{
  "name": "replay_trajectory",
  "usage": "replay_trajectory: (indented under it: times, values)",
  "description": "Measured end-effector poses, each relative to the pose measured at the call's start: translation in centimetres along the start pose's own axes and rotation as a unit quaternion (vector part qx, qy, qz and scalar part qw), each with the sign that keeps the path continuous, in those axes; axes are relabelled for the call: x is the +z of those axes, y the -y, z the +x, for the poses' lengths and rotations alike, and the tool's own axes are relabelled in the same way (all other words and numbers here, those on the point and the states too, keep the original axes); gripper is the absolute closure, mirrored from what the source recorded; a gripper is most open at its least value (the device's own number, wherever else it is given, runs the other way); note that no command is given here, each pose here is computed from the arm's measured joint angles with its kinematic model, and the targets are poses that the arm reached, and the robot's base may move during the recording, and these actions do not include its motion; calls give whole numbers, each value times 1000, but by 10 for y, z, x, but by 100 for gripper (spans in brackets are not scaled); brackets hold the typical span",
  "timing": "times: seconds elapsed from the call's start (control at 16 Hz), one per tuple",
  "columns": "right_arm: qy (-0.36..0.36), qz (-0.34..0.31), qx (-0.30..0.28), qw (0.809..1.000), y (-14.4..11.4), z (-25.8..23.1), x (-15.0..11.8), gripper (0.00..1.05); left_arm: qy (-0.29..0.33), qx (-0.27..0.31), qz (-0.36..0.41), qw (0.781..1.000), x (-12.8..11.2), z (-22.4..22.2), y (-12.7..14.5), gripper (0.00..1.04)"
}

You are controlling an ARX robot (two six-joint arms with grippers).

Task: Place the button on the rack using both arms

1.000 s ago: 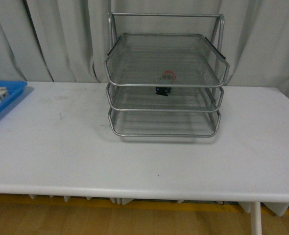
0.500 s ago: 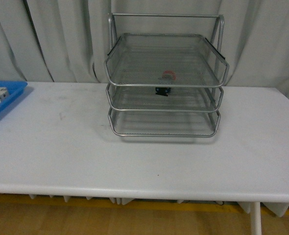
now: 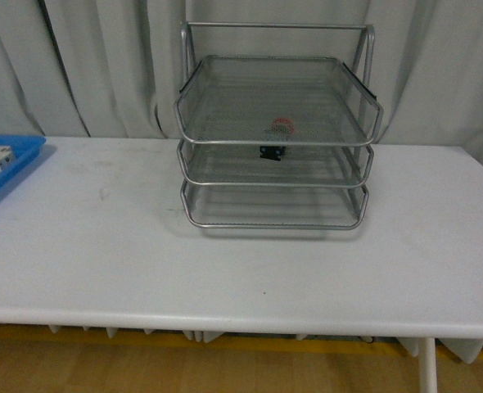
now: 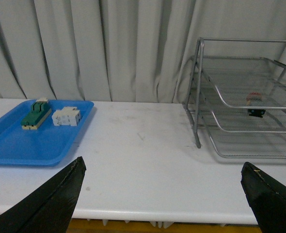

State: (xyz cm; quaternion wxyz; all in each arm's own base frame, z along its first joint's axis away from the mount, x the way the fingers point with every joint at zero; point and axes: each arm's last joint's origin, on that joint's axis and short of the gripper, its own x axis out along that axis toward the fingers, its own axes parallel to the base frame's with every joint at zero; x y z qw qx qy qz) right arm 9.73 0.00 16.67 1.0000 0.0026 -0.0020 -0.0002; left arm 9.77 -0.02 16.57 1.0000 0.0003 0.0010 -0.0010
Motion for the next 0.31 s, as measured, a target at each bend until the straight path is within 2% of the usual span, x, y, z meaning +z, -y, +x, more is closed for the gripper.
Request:
replay_trajectory:
  times: [0.31]
  values:
    - [0, 0, 0, 1000, 0, 0, 0, 6, 0, 0, 0, 1000, 0, 0, 0, 7]
